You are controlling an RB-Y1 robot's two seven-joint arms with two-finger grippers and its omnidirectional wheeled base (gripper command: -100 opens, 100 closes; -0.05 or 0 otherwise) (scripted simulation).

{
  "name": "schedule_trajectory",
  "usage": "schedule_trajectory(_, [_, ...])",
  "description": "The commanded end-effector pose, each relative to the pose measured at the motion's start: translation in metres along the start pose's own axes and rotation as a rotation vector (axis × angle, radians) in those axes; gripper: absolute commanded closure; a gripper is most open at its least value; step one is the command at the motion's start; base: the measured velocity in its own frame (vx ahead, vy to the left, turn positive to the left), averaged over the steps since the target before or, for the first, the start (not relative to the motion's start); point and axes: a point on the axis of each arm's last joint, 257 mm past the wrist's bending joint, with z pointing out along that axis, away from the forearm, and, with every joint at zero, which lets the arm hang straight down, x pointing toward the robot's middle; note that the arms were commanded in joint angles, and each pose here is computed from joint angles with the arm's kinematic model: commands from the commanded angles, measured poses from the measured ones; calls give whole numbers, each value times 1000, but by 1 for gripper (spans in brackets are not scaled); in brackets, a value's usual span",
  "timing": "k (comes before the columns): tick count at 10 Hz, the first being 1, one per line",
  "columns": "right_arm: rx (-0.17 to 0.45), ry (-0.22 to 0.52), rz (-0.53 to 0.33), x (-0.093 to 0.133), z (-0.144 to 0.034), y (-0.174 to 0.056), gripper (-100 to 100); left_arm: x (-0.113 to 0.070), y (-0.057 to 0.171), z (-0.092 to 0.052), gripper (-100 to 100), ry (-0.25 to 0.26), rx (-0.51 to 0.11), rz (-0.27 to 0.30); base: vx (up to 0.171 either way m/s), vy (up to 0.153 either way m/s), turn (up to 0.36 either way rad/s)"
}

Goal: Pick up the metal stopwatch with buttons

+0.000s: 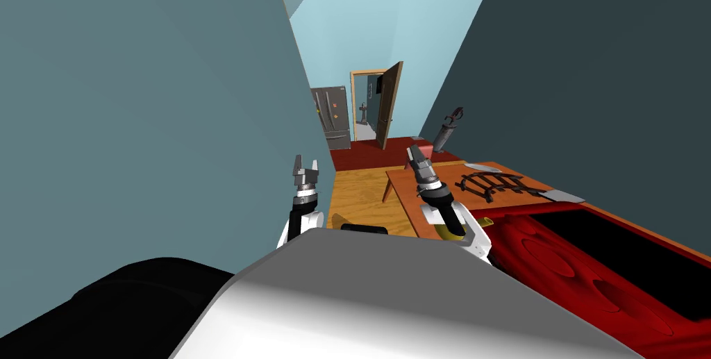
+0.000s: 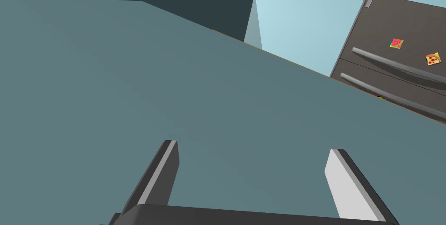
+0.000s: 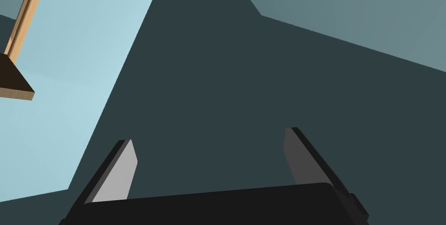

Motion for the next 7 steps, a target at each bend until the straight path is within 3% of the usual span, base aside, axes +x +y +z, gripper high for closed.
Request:
schedule_trajectory(1, [16,77,-69,19,3,-14,-100,0,0,0,0,0,0,0,-3,25,33])
schedule_trajectory(4, [29,154,-141,39,1,-29,-100,0,0,0,0,0,0,0,-4,28,24])
schedule_trajectory(7, [42,299,-269,75,-6,-56,-100,0,0,0,0,0,0,0,-1,28,30])
